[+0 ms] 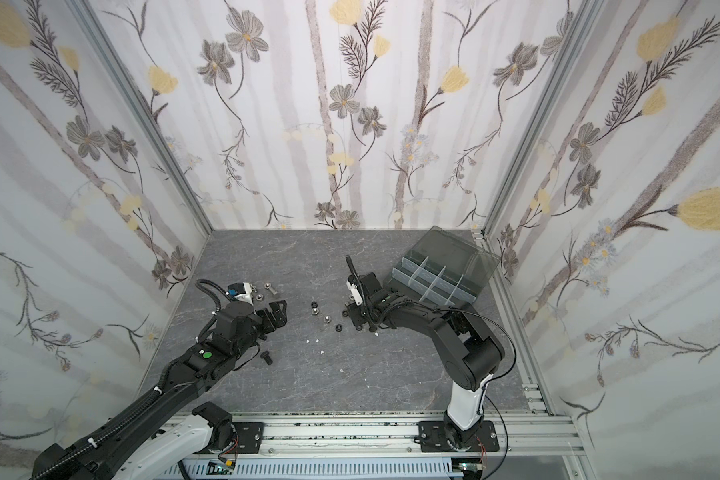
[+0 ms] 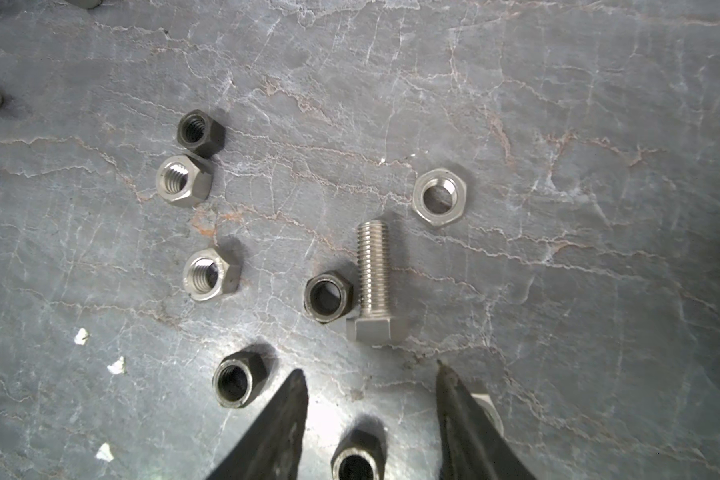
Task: Sort the screws and nuts into containers
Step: 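Reach the right gripper to the silver hex bolt while the left arm advances, then close the right gripper on the silver bolt and lift it, then carry the bolt over the organizer compartment and release it, then grasp a silver hex bolt with the left gripper while the right gripper withdraws, then carry the held bolt with the left gripper over the organizer compartment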
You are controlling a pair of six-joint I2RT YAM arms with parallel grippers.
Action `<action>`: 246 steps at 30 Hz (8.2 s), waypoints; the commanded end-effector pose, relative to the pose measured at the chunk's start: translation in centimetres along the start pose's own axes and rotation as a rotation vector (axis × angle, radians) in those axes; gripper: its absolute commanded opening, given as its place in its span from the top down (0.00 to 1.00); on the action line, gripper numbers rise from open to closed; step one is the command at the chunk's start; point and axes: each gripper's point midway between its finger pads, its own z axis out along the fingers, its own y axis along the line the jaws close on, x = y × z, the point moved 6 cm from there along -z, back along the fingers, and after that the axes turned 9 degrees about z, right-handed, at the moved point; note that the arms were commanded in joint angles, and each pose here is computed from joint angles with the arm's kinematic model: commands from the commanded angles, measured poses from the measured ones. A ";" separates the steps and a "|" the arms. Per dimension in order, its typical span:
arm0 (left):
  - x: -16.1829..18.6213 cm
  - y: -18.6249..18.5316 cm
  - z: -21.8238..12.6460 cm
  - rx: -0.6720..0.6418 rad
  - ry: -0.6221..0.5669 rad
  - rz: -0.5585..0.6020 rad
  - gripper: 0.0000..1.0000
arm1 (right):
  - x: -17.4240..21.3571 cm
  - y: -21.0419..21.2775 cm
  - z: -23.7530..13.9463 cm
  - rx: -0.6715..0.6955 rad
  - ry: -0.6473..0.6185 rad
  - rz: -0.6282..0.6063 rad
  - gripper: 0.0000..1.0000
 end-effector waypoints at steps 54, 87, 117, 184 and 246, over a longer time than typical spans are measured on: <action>-0.3 -1.4 -0.6 0.034 0.001 -0.002 0.00 | -6.4 -8.6 -5.9 0.085 -0.200 0.245 0.89; 0.7 -2.0 1.5 0.037 0.025 0.024 0.00 | -11.0 -20.5 -3.7 0.211 -0.250 0.442 0.83; -2.9 3.6 3.6 -0.172 0.271 -0.005 0.13 | -8.1 -13.7 -7.5 0.043 -0.344 0.378 0.38; -0.5 -0.1 11.3 -0.236 0.527 0.183 0.61 | -6.2 -6.2 -14.6 -0.211 -0.571 0.326 0.24; -7.5 -15.3 4.8 0.242 0.084 0.188 0.63 | -5.3 -11.4 -1.6 0.002 -0.169 0.435 0.22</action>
